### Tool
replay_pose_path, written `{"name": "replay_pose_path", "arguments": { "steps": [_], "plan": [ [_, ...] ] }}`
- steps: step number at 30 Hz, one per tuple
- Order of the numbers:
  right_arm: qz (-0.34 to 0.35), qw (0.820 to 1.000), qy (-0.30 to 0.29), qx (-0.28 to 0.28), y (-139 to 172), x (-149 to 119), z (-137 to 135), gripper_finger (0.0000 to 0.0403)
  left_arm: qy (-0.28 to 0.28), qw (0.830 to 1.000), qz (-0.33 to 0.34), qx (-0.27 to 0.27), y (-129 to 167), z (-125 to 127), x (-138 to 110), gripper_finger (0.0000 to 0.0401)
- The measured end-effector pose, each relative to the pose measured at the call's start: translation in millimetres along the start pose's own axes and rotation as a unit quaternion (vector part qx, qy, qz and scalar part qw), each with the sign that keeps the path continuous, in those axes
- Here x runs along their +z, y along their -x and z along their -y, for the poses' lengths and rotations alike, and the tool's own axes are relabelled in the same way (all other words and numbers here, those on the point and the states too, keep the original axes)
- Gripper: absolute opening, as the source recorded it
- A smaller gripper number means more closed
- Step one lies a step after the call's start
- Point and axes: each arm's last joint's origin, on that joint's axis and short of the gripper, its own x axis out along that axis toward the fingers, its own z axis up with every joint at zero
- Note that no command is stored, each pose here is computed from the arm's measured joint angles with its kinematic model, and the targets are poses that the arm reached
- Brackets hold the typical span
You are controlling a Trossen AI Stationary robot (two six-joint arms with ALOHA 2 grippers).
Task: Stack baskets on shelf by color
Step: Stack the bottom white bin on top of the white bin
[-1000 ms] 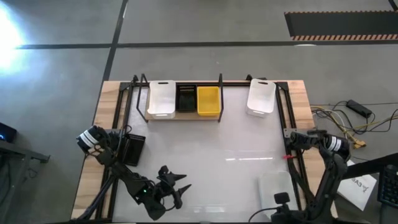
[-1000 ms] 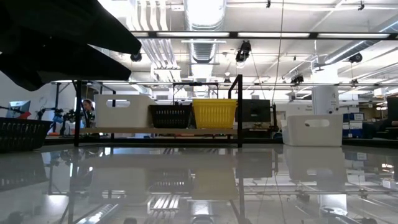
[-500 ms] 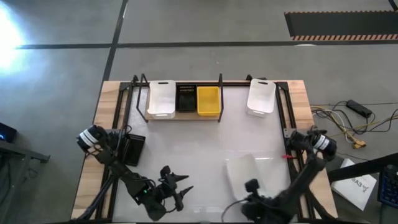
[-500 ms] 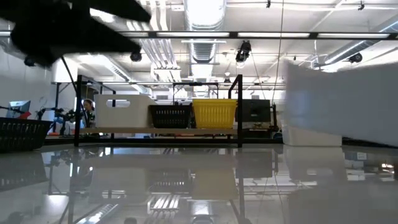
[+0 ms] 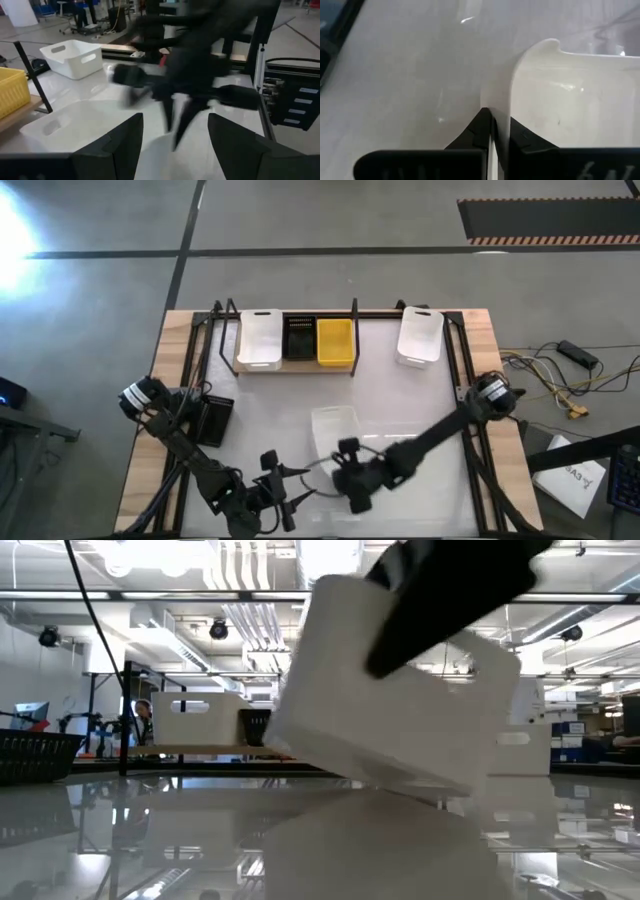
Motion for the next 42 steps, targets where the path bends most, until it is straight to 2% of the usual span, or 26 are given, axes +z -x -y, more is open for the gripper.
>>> {"name": "replay_pose_path", "arguments": {
  "steps": [7, 12, 15, 18, 21, 27, 30, 32, 36, 42],
  "plan": [
    [0.022, 0.998, -0.031, 0.042, -13, 10, 37, 0.0020, -0.001, 1.000, -0.001, -0.002, 1, 0, -1, 0.0208],
    [0.038, 0.997, -0.042, 0.054, -17, 12, 48, 0.0071, -0.001, 1.000, -0.001, -0.003, 1, 0, -1, 0.0208],
    [0.041, 0.997, -0.026, 0.053, -17, 13, 49, 0.0105, -0.001, 1.000, -0.001, -0.003, 1, 0, -1, 0.0208],
    [0.043, 0.998, -0.030, 0.042, -4, 14, 49, 0.0125, 0.004, 1.000, -0.003, -0.007, 1, 1, -1, 0.0208],
    [0.064, 0.998, -0.018, 0.001, 22, 11, 38, 0.0128, 0.012, 1.000, -0.004, -0.008, 1, 1, -1, 0.0208],
    [0.089, 0.994, -0.029, -0.049, 67, -35, -10, 0.0109, 0.012, 1.000, -0.013, -0.003, -16, -2, -7, 0.0208],
    [0.116, 0.991, -0.044, -0.055, 85, -65, -37, 0.0098, 0.017, 0.998, -0.047, -0.036, -38, -7, -8, 0.0208],
    [0.127, 0.989, -0.048, -0.051, 91, -86, -52, 0.0091, 0.029, 0.996, -0.063, -0.060, -54, -9, -1, 0.0208],
    [0.147, 0.985, -0.064, -0.066, 100, -117, -68, 0.0079, 0.004, 0.991, -0.116, -0.071, -84, -19, 12, 0.0208],
    [0.162, 0.980, -0.087, -0.079, 101, -139, -76, 0.0065, -0.052, 0.970, -0.231, -0.058, -114, -30, 15, 0.0208]
  ]
}}
